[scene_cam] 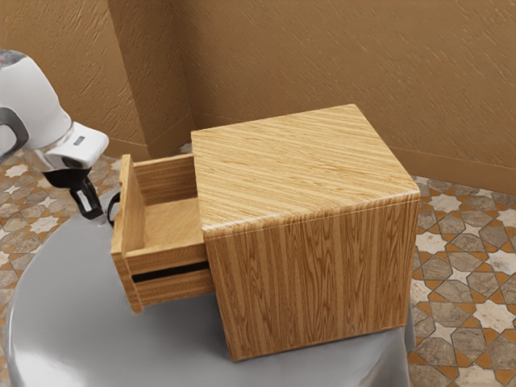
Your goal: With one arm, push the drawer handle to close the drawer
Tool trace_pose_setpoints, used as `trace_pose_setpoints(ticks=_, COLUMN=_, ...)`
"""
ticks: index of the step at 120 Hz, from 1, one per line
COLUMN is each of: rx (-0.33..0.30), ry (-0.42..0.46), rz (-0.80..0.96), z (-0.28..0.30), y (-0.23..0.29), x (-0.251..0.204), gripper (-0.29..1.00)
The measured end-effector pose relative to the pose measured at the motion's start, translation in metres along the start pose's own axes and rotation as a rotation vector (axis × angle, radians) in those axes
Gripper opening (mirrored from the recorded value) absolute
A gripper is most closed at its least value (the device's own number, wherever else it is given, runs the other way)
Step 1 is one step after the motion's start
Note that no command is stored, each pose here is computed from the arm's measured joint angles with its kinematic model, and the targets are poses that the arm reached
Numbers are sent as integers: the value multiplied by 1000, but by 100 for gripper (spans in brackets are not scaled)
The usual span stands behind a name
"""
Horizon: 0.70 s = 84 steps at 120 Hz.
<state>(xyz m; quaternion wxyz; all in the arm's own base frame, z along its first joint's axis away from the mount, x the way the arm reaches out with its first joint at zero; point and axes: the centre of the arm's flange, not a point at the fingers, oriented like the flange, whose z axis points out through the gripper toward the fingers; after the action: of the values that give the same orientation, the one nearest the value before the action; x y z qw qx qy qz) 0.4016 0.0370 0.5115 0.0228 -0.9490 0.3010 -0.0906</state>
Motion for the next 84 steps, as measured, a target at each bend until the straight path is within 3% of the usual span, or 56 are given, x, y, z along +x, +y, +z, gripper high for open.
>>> trace_pose_setpoints(ticks=84, rx=13, ry=39, rz=15, z=7, y=14, x=73, gripper=-8)
